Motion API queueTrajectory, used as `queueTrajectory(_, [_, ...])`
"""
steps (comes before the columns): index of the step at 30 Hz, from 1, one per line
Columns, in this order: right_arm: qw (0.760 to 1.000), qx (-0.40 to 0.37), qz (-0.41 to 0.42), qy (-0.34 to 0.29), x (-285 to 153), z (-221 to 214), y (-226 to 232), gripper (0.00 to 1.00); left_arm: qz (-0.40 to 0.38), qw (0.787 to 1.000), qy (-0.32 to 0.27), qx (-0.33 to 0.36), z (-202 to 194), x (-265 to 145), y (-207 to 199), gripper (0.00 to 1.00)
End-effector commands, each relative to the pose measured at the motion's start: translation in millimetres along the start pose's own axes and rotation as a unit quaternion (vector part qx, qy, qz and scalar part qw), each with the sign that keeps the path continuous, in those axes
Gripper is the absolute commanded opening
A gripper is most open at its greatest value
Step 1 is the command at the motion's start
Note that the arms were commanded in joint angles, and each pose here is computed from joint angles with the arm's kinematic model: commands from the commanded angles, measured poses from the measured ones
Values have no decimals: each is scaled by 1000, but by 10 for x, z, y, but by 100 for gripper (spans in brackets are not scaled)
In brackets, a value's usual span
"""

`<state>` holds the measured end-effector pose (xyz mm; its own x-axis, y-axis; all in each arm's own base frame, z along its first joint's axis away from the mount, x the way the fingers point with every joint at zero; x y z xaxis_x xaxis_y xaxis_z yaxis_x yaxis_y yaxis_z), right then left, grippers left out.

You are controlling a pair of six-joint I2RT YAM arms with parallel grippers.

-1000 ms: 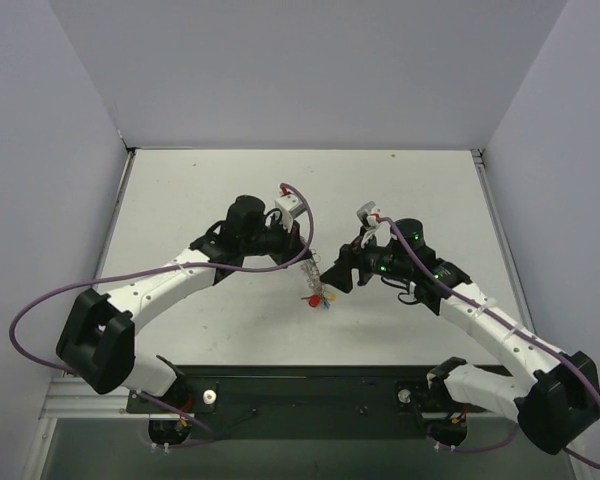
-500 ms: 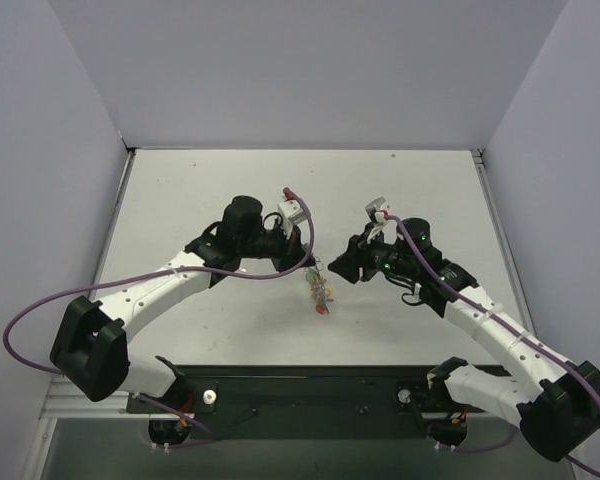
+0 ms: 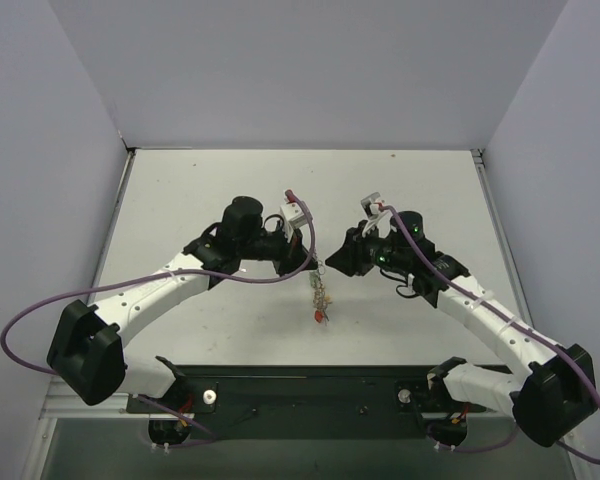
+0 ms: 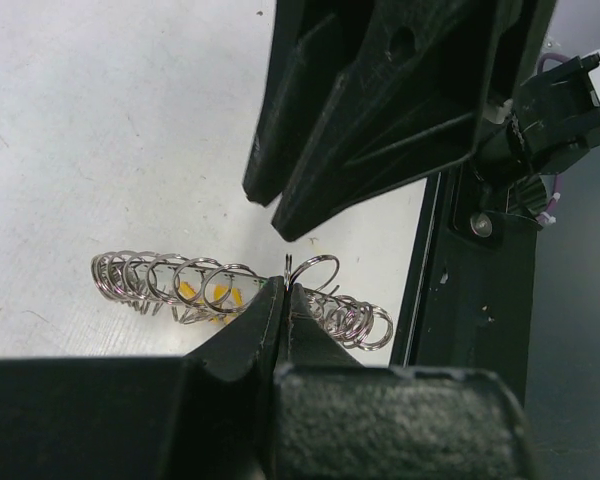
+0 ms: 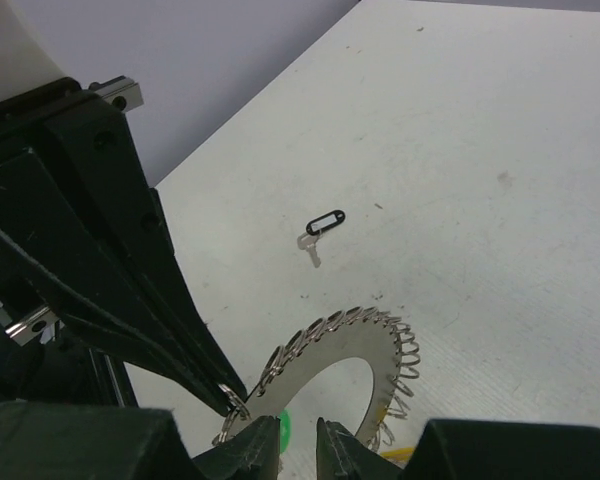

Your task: Put the keys on the keyring

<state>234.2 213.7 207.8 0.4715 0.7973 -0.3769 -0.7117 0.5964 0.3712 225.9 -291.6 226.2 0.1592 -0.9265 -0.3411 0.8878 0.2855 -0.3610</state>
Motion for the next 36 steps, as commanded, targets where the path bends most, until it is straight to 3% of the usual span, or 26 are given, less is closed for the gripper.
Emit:
queueTrajectory(1, [999,-20,49,-12,-6,141,218,21,-4,998,-52,45,414,-45,-81,0])
queueTrajectory(11, [997,-32,68,1,17,86,389,12,7,998,-50,36,389,4,-13,0])
queueTrajectory(19, [996,-64,69,5,-18,64,582,10,23,998,-43,27,346,31,55,0])
queueTrajectory(26, [997,-80,9,-20,-121,136,463,10,8,998,-49,42,370,-25,-28,0])
queueTrajectory(27, [995,-89,0,-35,-186,179,459,11,-3,998,-47,45,355,-31,-57,0])
queueTrajectory(32, [991,-107,-24,-71,-338,348,384,38,-50,995,-48,74,348,-87,-210,0])
queueTrajectory(36, [993,-101,-2,-69,-351,387,373,42,-104,986,-63,112,359,-141,-371,0])
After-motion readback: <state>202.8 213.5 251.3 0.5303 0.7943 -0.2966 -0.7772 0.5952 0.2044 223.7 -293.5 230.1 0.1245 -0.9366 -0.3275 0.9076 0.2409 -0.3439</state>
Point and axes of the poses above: each gripper's point midway between its finger pads, its own x axis out along the fingers, its own y axis along the line the jaws close on, z = x × y, the point moved 4 cm from there along -x, back along the fingers, and after that the axes turned 2 degrees about -x, right-handed, at the moved point
